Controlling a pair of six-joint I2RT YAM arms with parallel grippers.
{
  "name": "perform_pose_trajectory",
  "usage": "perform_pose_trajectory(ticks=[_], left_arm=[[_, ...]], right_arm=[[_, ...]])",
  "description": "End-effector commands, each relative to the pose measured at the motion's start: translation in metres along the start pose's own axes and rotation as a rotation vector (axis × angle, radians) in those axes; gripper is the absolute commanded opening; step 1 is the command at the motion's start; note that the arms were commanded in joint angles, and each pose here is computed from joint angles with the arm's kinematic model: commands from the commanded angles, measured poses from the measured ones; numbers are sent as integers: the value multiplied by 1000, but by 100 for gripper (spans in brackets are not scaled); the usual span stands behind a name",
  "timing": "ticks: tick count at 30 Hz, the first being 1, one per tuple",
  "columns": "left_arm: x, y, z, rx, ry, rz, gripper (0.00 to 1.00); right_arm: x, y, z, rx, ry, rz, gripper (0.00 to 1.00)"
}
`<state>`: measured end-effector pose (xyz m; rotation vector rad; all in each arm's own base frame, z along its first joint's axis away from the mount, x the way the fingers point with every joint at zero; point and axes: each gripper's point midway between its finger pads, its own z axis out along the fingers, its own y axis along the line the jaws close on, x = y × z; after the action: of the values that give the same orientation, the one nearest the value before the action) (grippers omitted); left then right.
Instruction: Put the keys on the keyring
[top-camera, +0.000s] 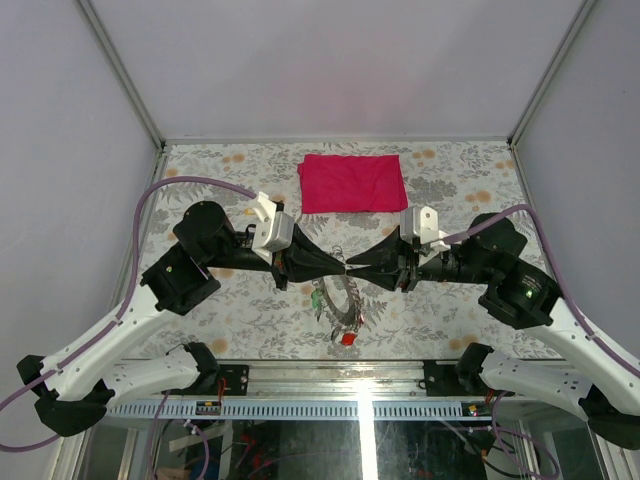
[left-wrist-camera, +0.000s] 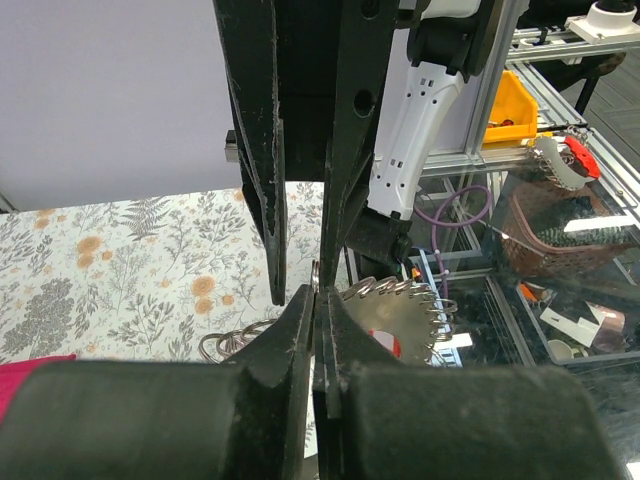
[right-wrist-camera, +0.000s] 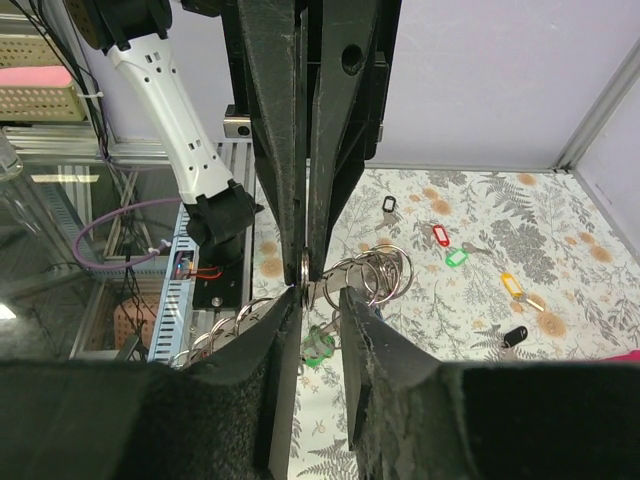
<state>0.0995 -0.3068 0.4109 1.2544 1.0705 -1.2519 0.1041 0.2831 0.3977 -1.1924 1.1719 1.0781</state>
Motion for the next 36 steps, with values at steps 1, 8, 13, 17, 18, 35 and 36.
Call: perform_pose_trajectory(ticks=[1, 8, 13, 17, 18, 35, 36], left_arm=[[-31, -2, 0, 4, -71, 73, 0], [-30, -1, 1, 8, -67, 69, 0], [-29, -2, 1, 13, -63, 63, 0], [-29, -2, 1, 9, -67, 64, 16], [-30, -2, 0, 8, -69, 63, 23], [-21, 18, -42, -320, -92, 11, 51], [-18, 21, -44, -342, -92, 5, 51]], right_arm=[[-29, 1, 2, -20, -84, -41, 27], [-27, 0, 5, -23, -83, -36, 18], [-35, -7, 3, 22, -138, -53, 0], [-38, -9, -3, 64, -219, -108, 0], [-38, -9, -5, 71, -236, -125, 0], [-65, 14, -21, 11, -528, -194, 0], [-67, 15, -21, 5, -540, -184, 0]])
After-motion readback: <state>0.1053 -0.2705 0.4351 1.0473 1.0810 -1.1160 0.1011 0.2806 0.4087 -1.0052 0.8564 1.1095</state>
